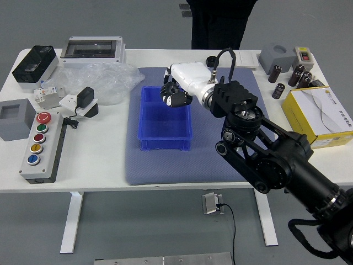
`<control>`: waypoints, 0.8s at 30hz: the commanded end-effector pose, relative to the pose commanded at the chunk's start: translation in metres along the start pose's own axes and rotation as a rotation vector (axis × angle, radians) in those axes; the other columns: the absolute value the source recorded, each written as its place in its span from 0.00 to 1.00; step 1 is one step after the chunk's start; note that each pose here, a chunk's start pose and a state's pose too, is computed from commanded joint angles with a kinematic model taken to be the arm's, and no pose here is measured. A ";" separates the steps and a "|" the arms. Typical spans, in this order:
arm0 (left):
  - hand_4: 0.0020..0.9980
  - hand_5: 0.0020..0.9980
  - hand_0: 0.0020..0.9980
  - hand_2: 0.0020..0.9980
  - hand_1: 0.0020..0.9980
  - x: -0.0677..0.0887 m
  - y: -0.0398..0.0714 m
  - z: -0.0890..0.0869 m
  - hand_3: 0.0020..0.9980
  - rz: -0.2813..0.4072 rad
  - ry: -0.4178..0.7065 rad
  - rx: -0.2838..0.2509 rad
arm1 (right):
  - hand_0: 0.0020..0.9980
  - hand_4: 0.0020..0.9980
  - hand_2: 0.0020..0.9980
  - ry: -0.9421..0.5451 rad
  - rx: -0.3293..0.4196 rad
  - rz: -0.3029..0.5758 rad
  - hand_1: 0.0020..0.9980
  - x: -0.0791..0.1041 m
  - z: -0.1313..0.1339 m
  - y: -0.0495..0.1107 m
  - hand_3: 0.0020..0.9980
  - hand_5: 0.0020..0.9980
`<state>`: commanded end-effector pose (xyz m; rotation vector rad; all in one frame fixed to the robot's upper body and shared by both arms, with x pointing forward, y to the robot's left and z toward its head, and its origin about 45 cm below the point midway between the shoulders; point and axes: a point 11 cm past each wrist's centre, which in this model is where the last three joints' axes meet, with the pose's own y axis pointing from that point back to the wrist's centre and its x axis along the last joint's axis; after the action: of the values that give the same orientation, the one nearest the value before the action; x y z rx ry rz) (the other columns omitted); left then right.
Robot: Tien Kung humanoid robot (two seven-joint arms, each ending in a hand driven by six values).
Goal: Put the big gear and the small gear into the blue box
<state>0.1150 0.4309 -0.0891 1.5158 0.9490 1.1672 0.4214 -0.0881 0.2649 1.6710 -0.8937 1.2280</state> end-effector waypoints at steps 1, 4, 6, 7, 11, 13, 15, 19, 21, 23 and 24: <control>0.66 0.38 0.83 0.78 0.79 -0.001 0.000 0.000 0.76 -0.001 0.000 0.000 | 0.56 0.44 0.45 0.004 -0.003 -0.011 0.45 -0.004 0.001 -0.001 0.40 0.29; 0.66 0.38 0.83 0.78 0.79 -0.002 0.000 0.001 0.76 -0.003 0.000 0.000 | 0.63 0.65 0.61 0.015 -0.012 -0.041 0.54 -0.013 0.003 -0.002 0.66 0.45; 0.66 0.38 0.83 0.78 0.79 -0.003 0.000 0.001 0.76 -0.005 0.000 -0.001 | 0.63 0.65 0.61 0.019 -0.017 -0.055 0.54 -0.017 0.005 -0.003 0.66 0.45; 0.66 0.38 0.83 0.78 0.79 -0.003 0.000 0.001 0.76 -0.005 0.000 -0.002 | 0.63 0.65 0.61 0.020 -0.019 -0.060 0.54 -0.018 0.006 -0.003 0.66 0.45; 0.66 0.38 0.83 0.78 0.79 -0.004 0.000 0.002 0.76 -0.007 0.000 -0.002 | 0.66 0.76 0.73 0.021 -0.023 -0.067 0.58 -0.020 0.008 -0.004 0.87 0.50; 0.66 0.38 0.83 0.78 0.79 -0.004 0.000 0.001 0.76 -0.007 0.000 -0.001 | 0.66 0.76 0.73 0.020 -0.023 -0.067 0.58 -0.020 0.009 -0.004 0.87 0.50; 0.66 0.38 0.83 0.78 0.79 -0.005 0.000 0.001 0.76 -0.008 0.000 -0.001 | 0.68 0.81 0.79 0.019 -0.022 -0.066 0.60 -0.020 0.009 -0.005 0.95 0.54; 0.66 0.38 0.83 0.78 0.79 -0.004 0.000 0.002 0.76 -0.008 0.001 -0.003 | 0.68 0.81 0.79 0.017 -0.019 -0.057 0.60 -0.016 0.009 -0.005 0.95 0.54; 0.66 0.38 0.83 0.78 0.79 -0.004 0.000 0.003 0.76 -0.007 0.002 -0.005 | 0.68 0.81 0.78 0.015 -0.014 -0.046 0.61 -0.012 0.007 -0.005 0.91 0.55; 0.66 0.38 0.83 0.78 0.79 -0.004 0.000 0.004 0.76 -0.007 0.005 -0.007 | 0.68 0.81 0.78 0.017 -0.004 -0.029 0.61 -0.006 0.005 -0.003 0.91 0.55; 0.66 0.38 0.83 0.78 0.79 -0.003 0.000 0.004 0.76 -0.006 0.008 -0.008 | 0.68 0.81 0.78 0.030 -0.010 -0.015 0.61 -0.001 0.012 -0.001 0.91 0.55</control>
<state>0.1180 0.4268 -0.0898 1.5022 0.9528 1.1718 0.4260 -0.0984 0.2622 1.6443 -0.8667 1.2332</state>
